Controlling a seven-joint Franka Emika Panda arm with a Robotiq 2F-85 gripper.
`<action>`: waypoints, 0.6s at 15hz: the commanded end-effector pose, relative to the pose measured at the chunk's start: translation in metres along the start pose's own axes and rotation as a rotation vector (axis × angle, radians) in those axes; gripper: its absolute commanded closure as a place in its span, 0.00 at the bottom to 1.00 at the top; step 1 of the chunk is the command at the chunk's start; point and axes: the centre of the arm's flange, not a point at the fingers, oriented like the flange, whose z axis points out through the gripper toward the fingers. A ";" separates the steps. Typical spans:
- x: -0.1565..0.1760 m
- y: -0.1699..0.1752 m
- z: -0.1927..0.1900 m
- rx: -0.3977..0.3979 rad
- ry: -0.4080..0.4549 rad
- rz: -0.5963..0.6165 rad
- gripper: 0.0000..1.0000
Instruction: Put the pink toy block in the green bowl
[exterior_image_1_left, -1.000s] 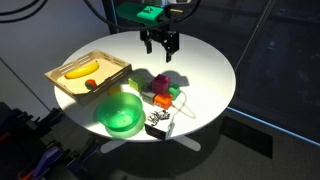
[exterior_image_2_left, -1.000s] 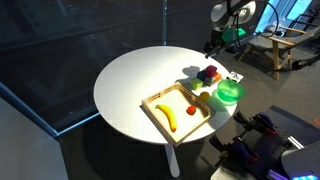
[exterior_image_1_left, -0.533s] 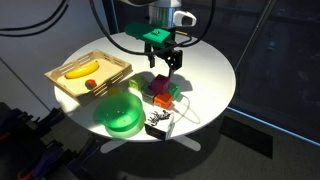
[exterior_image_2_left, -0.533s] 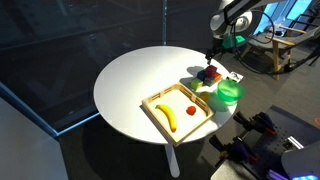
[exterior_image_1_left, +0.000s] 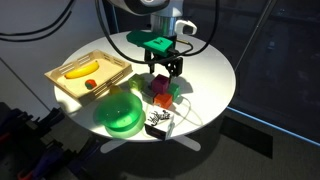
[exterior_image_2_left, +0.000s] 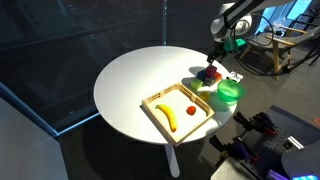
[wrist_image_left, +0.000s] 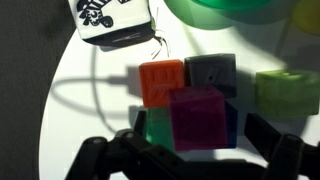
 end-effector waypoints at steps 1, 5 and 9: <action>0.009 0.003 0.002 -0.008 0.011 -0.055 0.00; 0.016 0.003 0.007 -0.026 0.007 -0.085 0.00; 0.021 0.003 0.013 -0.038 0.003 -0.097 0.00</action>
